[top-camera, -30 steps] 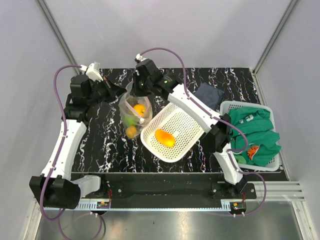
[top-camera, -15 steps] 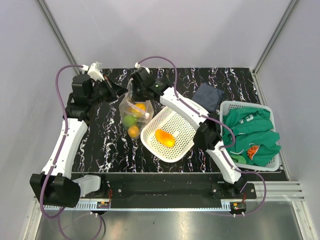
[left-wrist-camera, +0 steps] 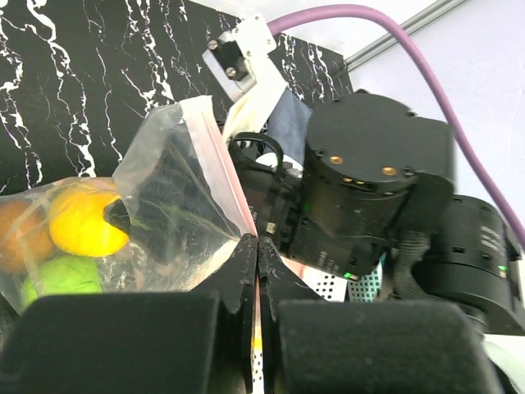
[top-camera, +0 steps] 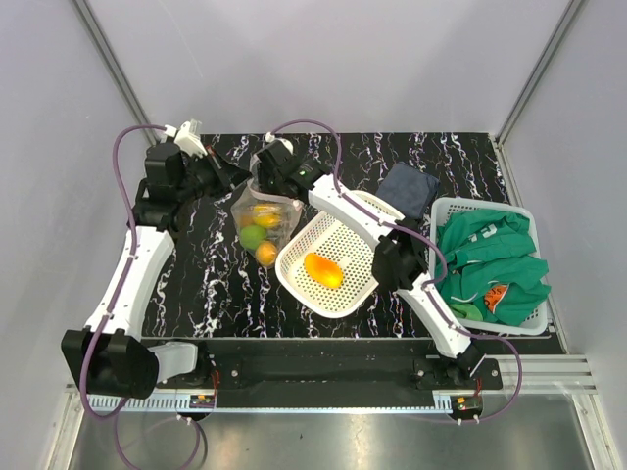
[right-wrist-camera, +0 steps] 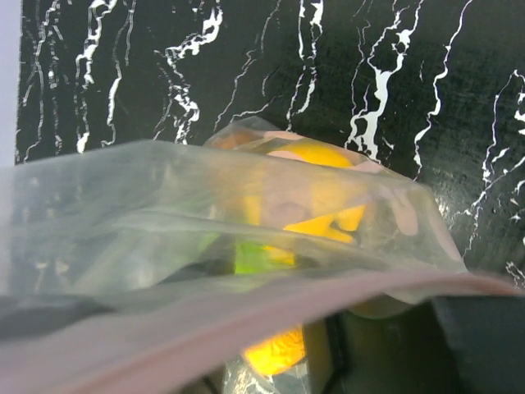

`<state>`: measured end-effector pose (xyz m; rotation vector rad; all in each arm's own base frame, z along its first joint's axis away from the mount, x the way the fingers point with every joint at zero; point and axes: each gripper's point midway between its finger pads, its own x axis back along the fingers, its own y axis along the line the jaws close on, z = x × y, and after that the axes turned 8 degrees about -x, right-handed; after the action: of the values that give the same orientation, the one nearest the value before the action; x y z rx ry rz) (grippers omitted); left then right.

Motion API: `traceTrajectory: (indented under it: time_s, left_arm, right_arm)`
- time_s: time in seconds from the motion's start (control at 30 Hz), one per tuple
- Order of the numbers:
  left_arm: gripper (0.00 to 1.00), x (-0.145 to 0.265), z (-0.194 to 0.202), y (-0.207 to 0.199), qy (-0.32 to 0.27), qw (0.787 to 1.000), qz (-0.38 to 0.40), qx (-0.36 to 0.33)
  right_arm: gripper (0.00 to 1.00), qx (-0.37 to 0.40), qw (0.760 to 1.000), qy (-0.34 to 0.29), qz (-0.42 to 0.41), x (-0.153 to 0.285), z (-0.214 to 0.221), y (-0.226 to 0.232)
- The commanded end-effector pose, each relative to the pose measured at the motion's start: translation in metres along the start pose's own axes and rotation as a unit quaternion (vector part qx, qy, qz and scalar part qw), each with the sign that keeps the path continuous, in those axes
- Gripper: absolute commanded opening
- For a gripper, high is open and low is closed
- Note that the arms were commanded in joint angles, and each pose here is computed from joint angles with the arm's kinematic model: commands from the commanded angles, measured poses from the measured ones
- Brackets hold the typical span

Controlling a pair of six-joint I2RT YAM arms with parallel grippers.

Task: Open the zip-top bag and remove the fake food

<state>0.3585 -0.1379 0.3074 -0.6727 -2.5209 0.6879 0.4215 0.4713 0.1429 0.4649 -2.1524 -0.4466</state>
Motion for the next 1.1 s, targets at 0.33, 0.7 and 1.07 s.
traceTrajectory:
  time_s: [0.33, 0.7, 1.07]
  left_arm:
    - [0.00, -0.017, -0.005, 0.005, -0.010, 1.000, 0.009, -0.010]
    - [0.00, -0.028, 0.008, 0.025, 0.007, 1.000, -0.013, -0.011]
    - [0.00, -0.018, 0.005, 0.031, -0.004, 0.999, -0.035, -0.022]
  right_arm:
    - [0.77, 0.032, 0.999, 0.007, -0.040, -0.049, 0.010, -0.005]
    - [0.84, 0.020, 0.996, 0.054, -0.070, -0.095, 0.049, -0.013]
    - [0.37, 0.025, 0.993, 0.040, -0.112, -0.047, 0.021, 0.019]
